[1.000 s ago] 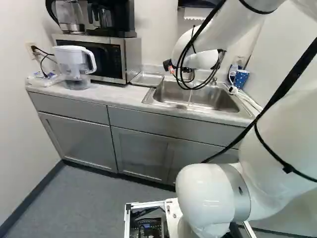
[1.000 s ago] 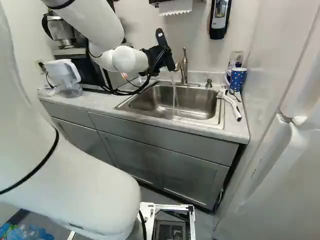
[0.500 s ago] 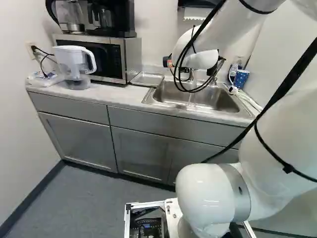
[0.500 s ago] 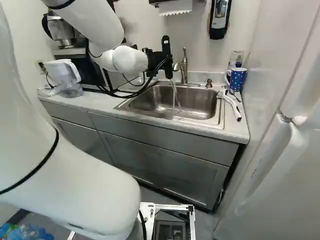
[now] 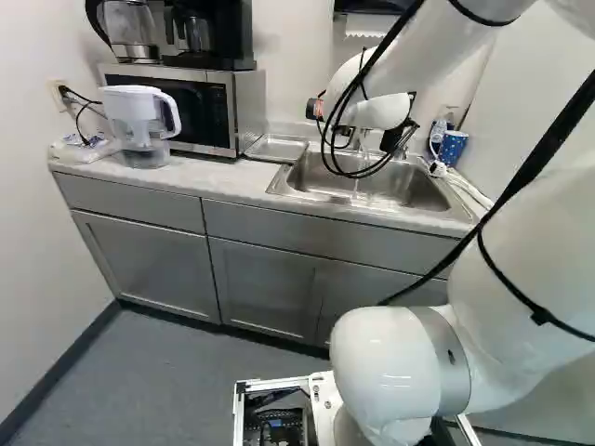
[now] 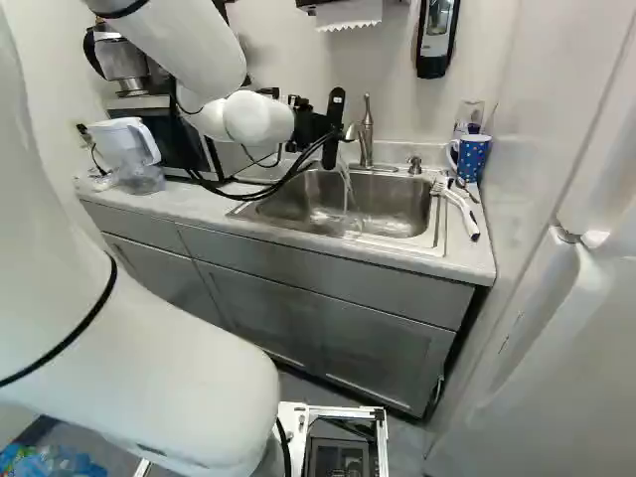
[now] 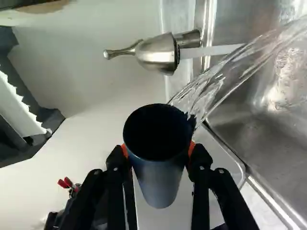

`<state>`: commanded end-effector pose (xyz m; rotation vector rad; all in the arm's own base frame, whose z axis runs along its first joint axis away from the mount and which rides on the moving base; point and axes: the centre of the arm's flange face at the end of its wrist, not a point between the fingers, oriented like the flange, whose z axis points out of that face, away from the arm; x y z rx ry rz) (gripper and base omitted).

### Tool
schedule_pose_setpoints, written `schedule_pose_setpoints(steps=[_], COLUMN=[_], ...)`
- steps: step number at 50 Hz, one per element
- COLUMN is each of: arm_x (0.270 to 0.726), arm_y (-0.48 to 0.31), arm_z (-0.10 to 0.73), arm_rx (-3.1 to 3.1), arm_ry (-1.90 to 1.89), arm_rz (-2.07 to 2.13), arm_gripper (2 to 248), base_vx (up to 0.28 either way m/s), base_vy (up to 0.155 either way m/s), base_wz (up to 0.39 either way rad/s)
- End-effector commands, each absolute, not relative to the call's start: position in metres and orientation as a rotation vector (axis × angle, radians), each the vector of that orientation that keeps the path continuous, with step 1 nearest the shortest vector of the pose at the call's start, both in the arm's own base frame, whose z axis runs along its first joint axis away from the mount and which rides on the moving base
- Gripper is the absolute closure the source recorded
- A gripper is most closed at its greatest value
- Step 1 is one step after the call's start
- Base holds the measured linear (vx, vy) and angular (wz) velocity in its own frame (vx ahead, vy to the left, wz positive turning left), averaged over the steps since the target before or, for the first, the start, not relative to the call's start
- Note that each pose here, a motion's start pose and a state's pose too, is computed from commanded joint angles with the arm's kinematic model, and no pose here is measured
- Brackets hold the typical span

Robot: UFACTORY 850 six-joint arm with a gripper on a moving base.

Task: Rinse the cup and place it in the tray

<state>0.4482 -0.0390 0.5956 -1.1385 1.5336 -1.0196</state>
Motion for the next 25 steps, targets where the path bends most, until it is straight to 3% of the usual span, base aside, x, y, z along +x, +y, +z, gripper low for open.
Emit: schedule_pose_setpoints(steps=[25], arm_x=[0.4482], arm_y=[-0.0390], arm_z=[0.5956], arm_rx=[-1.138], arm_ry=[1.534], arm_rz=[-1.020], arm_gripper=[125], base_vx=[0.000], base_vy=[0.000], base_wz=[0.000])
